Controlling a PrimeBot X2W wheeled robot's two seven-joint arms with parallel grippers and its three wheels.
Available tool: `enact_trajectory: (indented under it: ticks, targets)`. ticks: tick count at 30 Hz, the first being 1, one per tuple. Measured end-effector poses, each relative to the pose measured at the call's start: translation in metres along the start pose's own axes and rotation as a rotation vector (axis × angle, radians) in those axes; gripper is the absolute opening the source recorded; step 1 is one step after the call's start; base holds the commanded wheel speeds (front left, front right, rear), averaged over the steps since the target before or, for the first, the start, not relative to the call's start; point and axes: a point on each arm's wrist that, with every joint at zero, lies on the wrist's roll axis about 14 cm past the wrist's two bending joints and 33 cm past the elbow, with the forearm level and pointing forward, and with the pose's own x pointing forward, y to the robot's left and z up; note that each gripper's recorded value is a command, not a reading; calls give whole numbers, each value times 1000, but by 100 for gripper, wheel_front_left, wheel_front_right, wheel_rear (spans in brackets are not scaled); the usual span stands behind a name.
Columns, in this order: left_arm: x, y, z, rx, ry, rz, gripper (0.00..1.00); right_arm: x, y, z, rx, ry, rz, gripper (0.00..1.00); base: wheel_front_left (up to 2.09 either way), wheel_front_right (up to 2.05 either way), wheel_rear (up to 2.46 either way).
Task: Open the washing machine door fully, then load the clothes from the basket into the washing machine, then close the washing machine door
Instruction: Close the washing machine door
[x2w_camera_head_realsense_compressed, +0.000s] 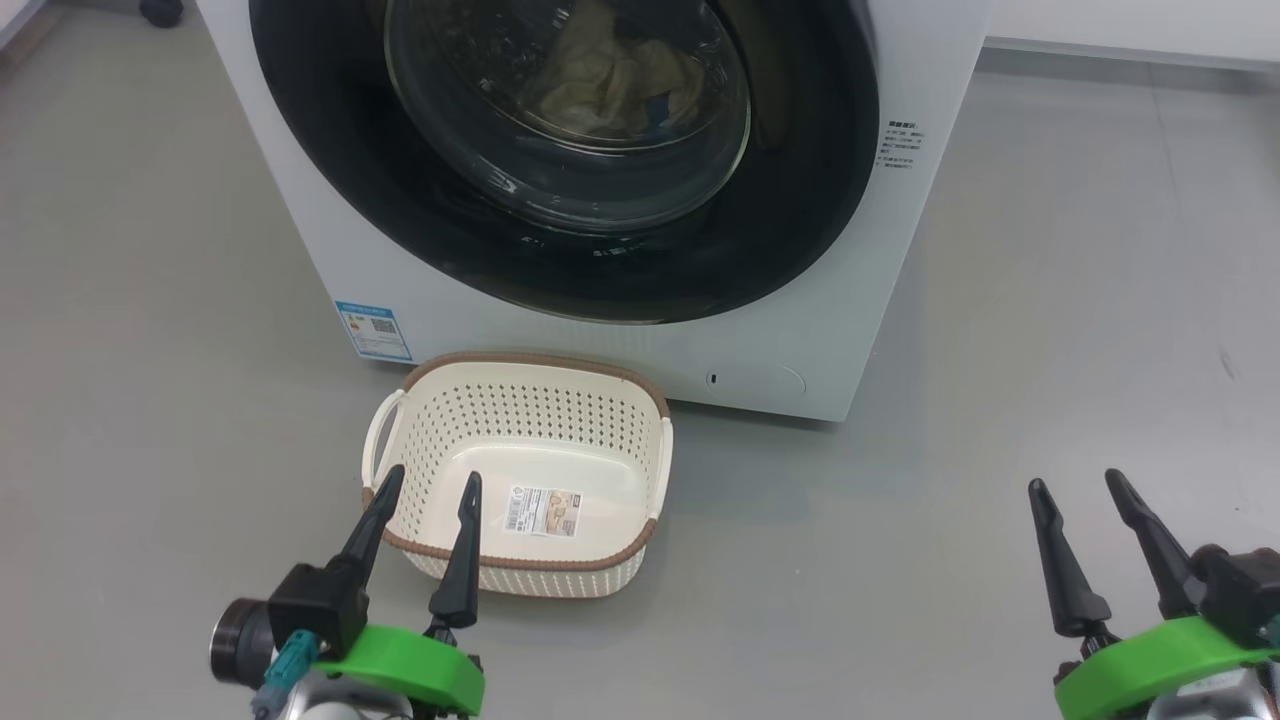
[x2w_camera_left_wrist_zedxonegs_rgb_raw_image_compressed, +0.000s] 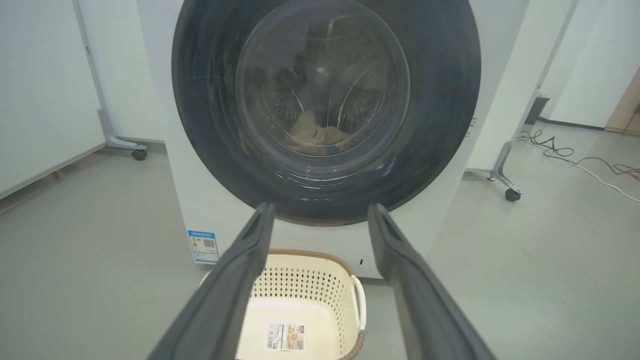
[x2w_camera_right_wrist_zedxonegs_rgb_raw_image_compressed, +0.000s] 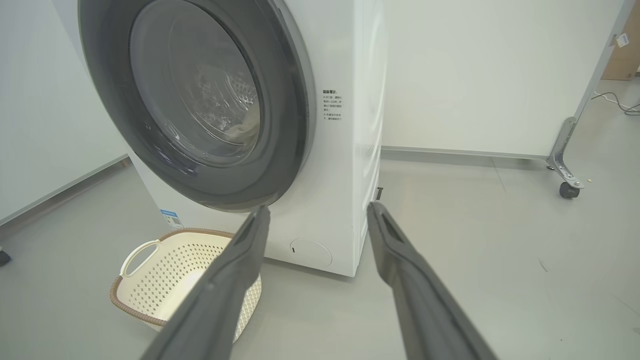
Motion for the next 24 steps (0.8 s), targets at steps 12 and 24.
enact_trajectory:
  ticks: [12, 24]
  targets:
    - [1, -3, -5, 3, 14, -14, 100, -7, -10, 5, 6, -1, -32, 100, 0, 0, 0]
    - [2, -2, -8, 8, 23, -12, 100, -5, -9, 2, 14, 7, -28, 100, 0, 0, 0]
